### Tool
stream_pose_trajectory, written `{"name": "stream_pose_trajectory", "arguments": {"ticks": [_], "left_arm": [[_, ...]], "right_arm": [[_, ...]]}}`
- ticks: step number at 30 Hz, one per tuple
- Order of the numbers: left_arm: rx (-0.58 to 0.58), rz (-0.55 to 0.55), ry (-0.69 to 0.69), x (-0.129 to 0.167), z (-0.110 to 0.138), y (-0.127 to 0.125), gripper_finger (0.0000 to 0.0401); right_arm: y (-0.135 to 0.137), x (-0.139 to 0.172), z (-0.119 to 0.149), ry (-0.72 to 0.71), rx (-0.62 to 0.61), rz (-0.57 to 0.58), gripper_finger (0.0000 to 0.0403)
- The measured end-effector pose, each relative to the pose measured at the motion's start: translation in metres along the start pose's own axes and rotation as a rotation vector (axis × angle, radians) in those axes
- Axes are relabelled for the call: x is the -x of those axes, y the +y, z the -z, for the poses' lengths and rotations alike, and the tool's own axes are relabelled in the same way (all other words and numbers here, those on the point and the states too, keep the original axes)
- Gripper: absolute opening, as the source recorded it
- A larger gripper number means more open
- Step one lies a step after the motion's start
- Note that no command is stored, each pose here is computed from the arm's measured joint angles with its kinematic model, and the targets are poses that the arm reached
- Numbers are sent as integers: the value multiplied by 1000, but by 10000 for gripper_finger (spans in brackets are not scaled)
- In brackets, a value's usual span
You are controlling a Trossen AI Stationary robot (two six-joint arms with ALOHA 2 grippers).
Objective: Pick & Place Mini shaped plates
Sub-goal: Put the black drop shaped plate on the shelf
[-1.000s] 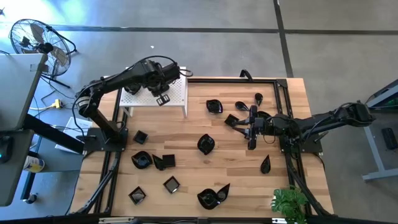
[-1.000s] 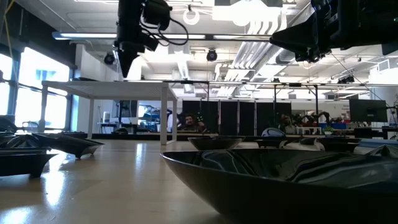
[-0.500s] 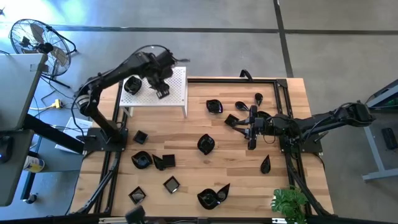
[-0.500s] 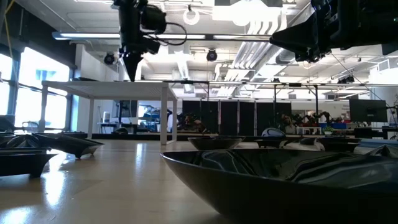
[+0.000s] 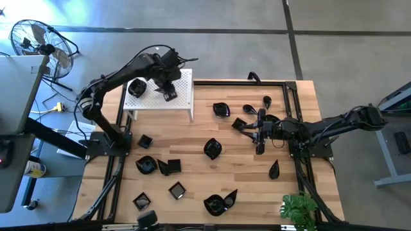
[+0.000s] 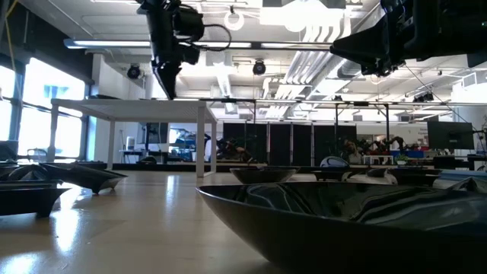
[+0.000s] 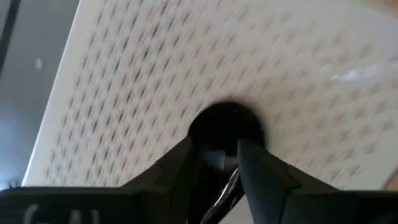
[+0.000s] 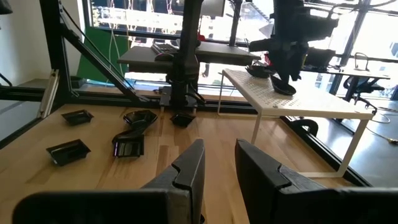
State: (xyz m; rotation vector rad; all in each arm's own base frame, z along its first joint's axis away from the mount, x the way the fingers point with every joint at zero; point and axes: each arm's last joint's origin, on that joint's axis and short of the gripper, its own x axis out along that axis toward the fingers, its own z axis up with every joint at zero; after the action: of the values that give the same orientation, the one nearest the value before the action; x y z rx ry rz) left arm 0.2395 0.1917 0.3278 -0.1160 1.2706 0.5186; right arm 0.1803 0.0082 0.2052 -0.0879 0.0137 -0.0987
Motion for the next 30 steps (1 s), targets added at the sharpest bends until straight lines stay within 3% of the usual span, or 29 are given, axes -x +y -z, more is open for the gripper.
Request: {"name": "stream_pose_trajectory", "arguments": {"ticks": [5,13,30], "left_arm": [[-22,6,-26,0,-4,-7,114],[-52,-9,8,-3,-4,-8,6],[-135,12,119,-27,-7,-12,2]], "right_arm": [[0,0,0,1,0,0,78],[0,0,0,1,0,0,78],[0,0,0,1,0,0,78]]}}
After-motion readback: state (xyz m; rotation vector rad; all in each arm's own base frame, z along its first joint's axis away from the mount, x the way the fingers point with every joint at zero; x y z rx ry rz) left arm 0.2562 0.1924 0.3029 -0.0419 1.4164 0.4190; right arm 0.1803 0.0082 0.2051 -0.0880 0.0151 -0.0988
